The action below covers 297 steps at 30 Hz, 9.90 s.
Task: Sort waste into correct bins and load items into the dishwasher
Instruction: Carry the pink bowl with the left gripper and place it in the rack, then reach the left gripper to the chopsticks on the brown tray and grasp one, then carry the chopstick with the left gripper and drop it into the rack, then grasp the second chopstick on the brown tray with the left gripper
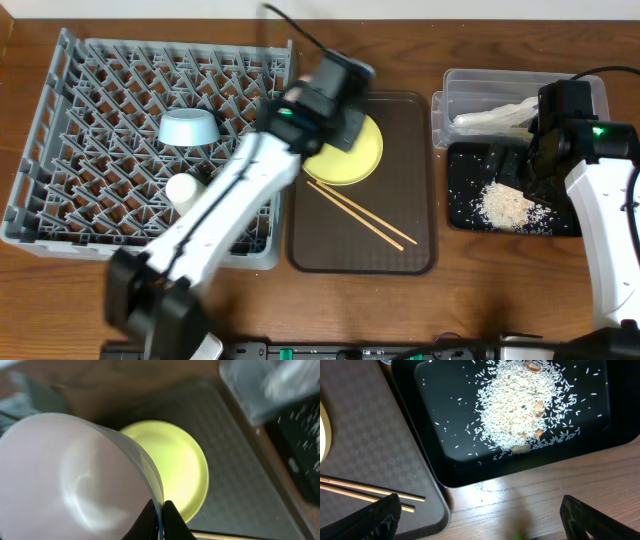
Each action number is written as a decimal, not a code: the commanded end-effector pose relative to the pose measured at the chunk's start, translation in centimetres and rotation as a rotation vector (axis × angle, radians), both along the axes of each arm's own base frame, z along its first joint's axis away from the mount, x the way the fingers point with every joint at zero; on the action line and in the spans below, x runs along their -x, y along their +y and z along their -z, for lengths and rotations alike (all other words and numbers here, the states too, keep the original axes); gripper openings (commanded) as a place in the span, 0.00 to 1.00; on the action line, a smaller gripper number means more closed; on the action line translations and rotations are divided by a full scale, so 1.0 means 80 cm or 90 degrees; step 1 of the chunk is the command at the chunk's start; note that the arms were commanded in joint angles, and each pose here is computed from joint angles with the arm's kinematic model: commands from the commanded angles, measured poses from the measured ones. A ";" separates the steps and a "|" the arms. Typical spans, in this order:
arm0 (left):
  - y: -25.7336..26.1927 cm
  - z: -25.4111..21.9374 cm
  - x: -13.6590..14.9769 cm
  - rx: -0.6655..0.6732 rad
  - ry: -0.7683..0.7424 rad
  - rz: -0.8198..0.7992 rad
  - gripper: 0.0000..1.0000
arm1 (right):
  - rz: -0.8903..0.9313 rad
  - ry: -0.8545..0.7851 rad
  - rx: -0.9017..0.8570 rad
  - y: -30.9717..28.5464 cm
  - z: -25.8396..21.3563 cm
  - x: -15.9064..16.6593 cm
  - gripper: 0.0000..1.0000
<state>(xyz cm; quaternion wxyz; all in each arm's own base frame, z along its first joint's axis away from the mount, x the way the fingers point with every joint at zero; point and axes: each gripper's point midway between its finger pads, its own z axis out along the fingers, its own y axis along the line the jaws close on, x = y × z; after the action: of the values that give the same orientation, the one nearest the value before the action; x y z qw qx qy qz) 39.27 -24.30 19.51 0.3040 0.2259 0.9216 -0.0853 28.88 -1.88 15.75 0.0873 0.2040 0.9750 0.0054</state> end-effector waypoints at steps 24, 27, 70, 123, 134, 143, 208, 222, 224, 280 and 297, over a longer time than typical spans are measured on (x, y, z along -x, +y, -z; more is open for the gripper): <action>0.180 -0.062 -0.090 0.652 0.183 -0.021 0.08 | -0.002 -0.026 0.006 -0.003 -0.015 -0.004 0.99; 0.196 -0.048 -0.103 0.689 0.205 -0.044 0.08 | -0.002 -0.025 0.006 -0.003 -0.015 -0.004 0.99; 0.358 -0.021 -0.115 0.641 0.126 -0.280 0.86 | -0.002 -0.022 0.006 -0.003 -0.015 -0.003 0.99; -0.006 0.212 0.159 0.047 0.406 -0.490 0.85 | -0.003 -0.027 0.004 -0.002 -0.015 -0.005 0.99; -0.003 0.234 0.165 0.023 0.423 -0.513 0.85 | -0.003 -0.026 0.004 -0.002 -0.015 -0.005 0.99; 0.000 0.251 0.170 -0.002 0.435 -0.518 0.85 | -0.003 -0.026 0.004 -0.002 -0.015 -0.005 0.99; -0.016 0.226 0.166 0.055 0.444 -0.496 0.08 | -0.003 -0.024 0.004 -0.002 -0.015 -0.004 0.99; 0.049 0.110 0.130 0.090 0.324 -0.330 0.08 | -0.006 -0.024 0.005 -0.002 -0.015 -0.004 0.99; 0.067 0.093 0.125 0.070 0.290 -0.257 0.08 | -0.006 -0.024 0.005 -0.002 -0.015 -0.004 0.99; 0.023 0.121 0.125 0.113 0.312 -0.403 0.61 | -0.005 -0.024 0.004 -0.002 -0.015 -0.004 0.99; -0.036 0.244 0.161 0.025 0.395 -0.413 0.64 | -0.005 -0.020 0.004 -0.001 -0.015 -0.002 0.99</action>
<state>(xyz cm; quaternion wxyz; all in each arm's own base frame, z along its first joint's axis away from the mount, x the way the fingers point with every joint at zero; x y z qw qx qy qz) 26.46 -27.18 1.01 0.0347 -0.1042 0.9908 -0.0793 28.69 -1.87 15.84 0.0841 0.2039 0.9754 0.0049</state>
